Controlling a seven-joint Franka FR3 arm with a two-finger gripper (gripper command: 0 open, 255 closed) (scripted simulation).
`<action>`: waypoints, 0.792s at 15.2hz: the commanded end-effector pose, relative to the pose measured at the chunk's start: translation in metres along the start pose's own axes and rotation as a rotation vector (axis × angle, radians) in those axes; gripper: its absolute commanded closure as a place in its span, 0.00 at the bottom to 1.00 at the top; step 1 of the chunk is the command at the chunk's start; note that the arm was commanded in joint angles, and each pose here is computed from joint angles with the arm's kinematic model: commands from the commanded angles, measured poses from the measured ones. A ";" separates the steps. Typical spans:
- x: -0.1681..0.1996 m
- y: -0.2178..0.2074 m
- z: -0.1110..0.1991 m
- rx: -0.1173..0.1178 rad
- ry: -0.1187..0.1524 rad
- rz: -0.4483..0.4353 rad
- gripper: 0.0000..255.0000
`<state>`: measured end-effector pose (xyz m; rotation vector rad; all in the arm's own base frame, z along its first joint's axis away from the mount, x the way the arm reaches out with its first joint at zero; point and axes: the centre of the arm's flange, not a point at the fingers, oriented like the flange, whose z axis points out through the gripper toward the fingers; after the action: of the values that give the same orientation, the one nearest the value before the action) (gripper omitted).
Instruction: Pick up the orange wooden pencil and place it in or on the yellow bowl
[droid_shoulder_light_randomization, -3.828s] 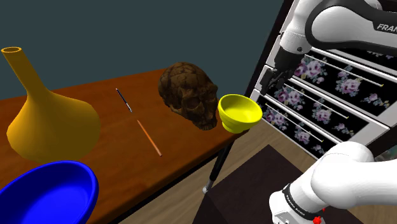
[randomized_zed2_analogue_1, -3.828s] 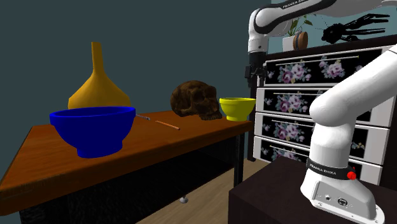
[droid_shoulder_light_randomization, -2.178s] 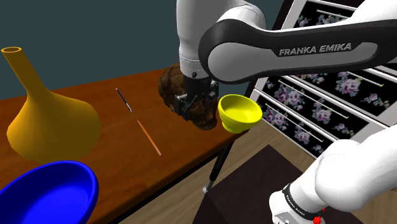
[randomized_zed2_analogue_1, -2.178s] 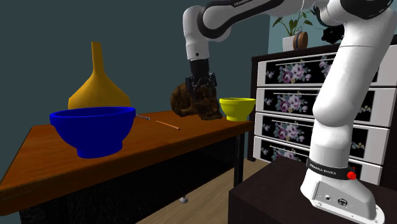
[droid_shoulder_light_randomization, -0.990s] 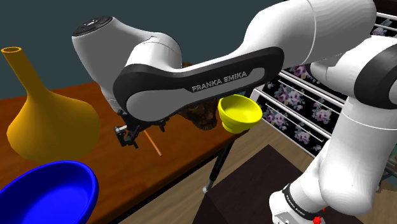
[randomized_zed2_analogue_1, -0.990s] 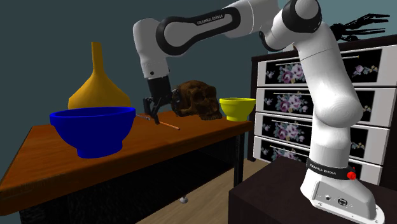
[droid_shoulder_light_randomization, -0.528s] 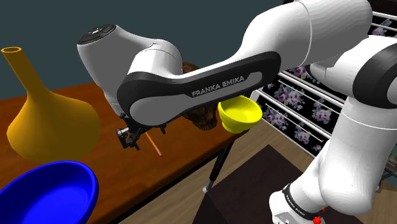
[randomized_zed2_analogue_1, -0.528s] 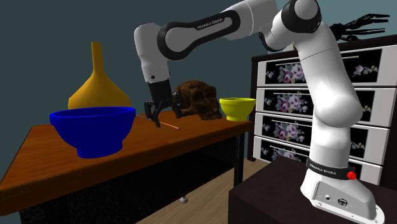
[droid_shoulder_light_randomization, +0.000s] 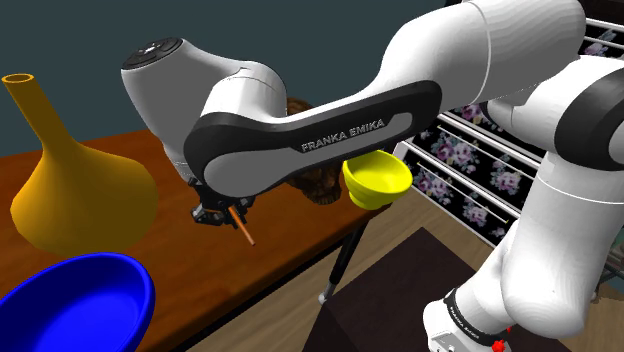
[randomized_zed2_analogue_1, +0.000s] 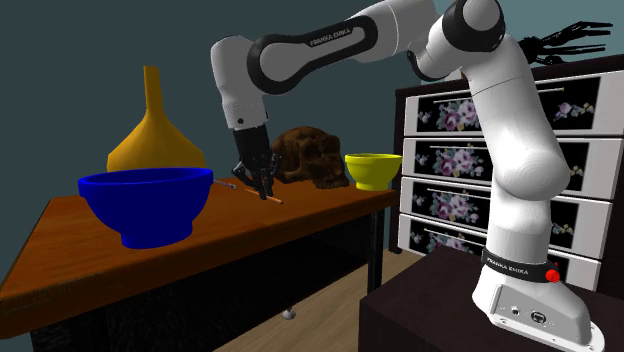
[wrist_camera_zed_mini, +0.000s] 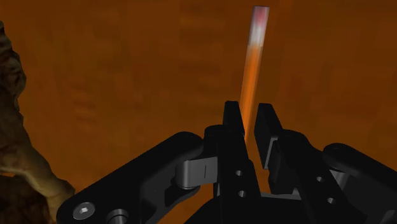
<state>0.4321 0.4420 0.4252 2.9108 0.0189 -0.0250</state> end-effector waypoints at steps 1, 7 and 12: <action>0.000 0.000 0.001 -0.001 -0.001 0.000 1.00; 0.000 0.002 -0.010 0.000 -0.001 0.000 1.00; -0.001 0.008 -0.035 0.000 -0.001 0.000 1.00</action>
<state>0.4325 0.4426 0.4565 2.9106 0.0188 -0.0258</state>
